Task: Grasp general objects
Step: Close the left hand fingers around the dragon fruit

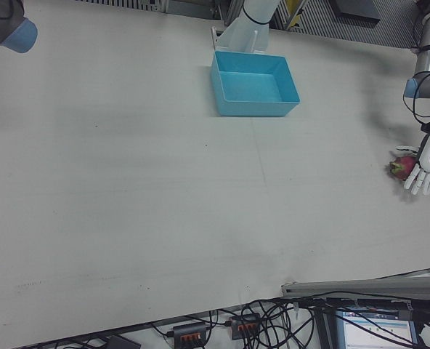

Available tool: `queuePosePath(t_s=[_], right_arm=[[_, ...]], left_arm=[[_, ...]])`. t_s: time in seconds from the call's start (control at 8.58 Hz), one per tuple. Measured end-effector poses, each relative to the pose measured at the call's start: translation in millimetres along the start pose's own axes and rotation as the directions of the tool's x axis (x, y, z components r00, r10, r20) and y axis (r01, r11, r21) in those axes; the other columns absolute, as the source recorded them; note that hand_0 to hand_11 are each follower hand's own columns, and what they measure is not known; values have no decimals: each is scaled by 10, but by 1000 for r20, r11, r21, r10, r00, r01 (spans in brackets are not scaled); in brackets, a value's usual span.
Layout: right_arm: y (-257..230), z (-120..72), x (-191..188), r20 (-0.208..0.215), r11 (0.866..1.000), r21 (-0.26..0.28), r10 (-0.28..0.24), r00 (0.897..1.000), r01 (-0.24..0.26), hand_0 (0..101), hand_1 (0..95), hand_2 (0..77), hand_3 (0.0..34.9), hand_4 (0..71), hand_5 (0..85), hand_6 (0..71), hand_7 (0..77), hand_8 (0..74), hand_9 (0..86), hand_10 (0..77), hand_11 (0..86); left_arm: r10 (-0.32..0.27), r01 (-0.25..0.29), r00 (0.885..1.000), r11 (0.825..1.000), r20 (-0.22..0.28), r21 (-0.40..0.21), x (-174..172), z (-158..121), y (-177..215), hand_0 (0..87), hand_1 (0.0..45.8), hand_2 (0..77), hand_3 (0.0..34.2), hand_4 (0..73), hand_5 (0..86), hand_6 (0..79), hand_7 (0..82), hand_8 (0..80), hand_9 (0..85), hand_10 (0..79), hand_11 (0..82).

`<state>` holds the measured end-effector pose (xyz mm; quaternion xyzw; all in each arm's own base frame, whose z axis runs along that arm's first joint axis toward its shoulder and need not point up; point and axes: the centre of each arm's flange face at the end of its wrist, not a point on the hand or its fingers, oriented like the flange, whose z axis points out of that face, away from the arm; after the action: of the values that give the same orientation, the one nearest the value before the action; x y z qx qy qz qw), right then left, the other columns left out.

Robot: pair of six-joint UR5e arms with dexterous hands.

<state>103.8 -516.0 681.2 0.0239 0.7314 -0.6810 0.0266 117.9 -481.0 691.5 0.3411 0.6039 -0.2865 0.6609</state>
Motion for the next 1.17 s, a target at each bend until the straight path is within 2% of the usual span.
queuePosePath(t_s=[0.12,0.23,0.35,0.47,0.58,0.7,0.82,0.93,1.05,1.17], right_arm=[[0,0,0,0,1000,0,0,1000,0,0,60,747,0,0,0,0,0,0,5,0,5],[0,0,0,0,1000,0,0,1000,0,0,60,747,0,0,0,0,0,0,5,0,5],[0,0,0,0,1000,0,0,1000,0,0,60,747,0,0,0,0,0,0,5,0,5],[0,0,0,0,1000,0,0,1000,0,0,60,747,0,0,0,0,0,0,5,0,5],[0,0,0,0,1000,0,0,1000,0,0,60,747,0,0,0,0,0,0,5,0,5],[0,0,0,0,1000,0,0,1000,0,0,60,747,0,0,0,0,0,0,5,0,5],[0,0,0,0,1000,0,0,1000,0,0,60,747,0,0,0,0,0,0,5,0,5],[0,0,0,0,1000,0,0,1000,0,0,60,747,0,0,0,0,0,0,5,0,5],[0,0,0,0,1000,0,0,1000,0,0,60,747,0,0,0,0,0,0,5,0,5],[0,0,0,0,1000,0,0,1000,0,0,60,747,0,0,0,0,0,0,5,0,5]], left_arm=[[4,-4,1000,1000,2,1,-11,-2,1,619,5,180,64,5,16,55,180,11,5,16,120],[6,-6,1000,1000,2,3,-16,-2,-1,610,5,235,36,11,16,98,289,11,5,164,316],[8,-8,1000,1000,2,9,-21,0,-3,592,5,251,20,49,16,98,289,11,5,164,316],[9,-9,1000,1000,2,13,-20,1,-7,581,5,289,12,87,16,185,409,11,5,365,535],[11,-11,1000,1000,1,22,-19,3,-15,579,5,355,1,142,16,240,442,27,11,453,638],[13,-13,1000,999,2,35,-23,2,-26,535,0,382,0,207,16,295,469,164,104,540,704],[15,-15,1000,999,2,46,-26,3,-34,515,0,409,0,213,98,322,469,305,235,573,704],[16,-16,1000,999,2,48,-28,12,-17,472,0,420,0,196,311,344,469,305,235,573,704],[16,-16,1000,999,0,50,-21,21,-4,472,0,420,0,196,311,344,469,360,393,584,704],[12,-11,1000,999,-8,53,22,19,-17,372,0,425,0,180,371,355,475,365,458,594,704]])
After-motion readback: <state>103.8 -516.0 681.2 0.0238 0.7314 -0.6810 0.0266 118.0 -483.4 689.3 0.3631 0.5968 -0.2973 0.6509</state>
